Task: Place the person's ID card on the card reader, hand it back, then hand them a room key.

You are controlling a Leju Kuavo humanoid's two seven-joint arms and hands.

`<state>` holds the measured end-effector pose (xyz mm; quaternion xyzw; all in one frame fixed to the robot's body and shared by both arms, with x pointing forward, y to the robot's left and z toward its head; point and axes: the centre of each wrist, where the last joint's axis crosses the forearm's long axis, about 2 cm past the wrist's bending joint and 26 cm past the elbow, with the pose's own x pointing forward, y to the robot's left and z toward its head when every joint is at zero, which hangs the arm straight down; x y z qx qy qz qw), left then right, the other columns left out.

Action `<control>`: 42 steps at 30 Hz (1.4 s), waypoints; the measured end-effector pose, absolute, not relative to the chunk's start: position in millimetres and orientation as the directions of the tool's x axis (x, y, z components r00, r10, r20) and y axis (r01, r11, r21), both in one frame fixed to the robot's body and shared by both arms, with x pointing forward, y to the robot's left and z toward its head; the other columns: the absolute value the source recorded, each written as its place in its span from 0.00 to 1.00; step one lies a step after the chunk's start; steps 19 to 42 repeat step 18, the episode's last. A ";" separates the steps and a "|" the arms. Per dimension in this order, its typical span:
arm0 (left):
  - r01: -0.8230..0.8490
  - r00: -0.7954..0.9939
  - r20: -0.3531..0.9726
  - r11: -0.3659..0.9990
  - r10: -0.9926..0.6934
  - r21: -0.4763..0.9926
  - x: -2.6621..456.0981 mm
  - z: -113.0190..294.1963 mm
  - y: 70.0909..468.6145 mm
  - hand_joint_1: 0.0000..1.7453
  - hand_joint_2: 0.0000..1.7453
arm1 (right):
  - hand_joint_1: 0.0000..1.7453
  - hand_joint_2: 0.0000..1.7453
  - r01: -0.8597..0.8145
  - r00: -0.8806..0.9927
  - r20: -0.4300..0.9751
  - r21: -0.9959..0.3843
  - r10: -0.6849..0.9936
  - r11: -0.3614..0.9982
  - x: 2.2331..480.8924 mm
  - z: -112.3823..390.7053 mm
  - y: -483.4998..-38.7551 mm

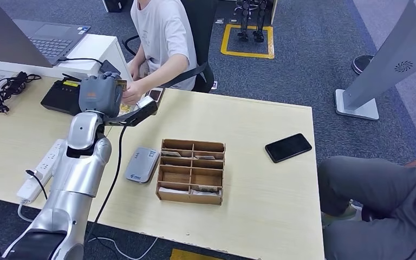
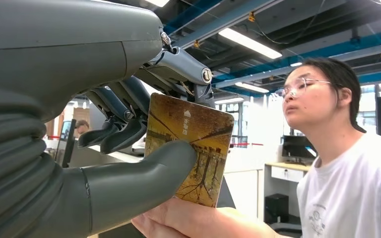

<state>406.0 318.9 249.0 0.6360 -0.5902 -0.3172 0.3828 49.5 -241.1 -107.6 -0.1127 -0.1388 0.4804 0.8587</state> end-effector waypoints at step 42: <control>-0.500 0.083 0.043 -0.004 -0.996 0.866 407.0 243.6 323.3 0.00 1.00 | 0.00 1.00 -0.792 0.493 0.149 -0.330 0.857 0.513 49.6 -107.4 -240.4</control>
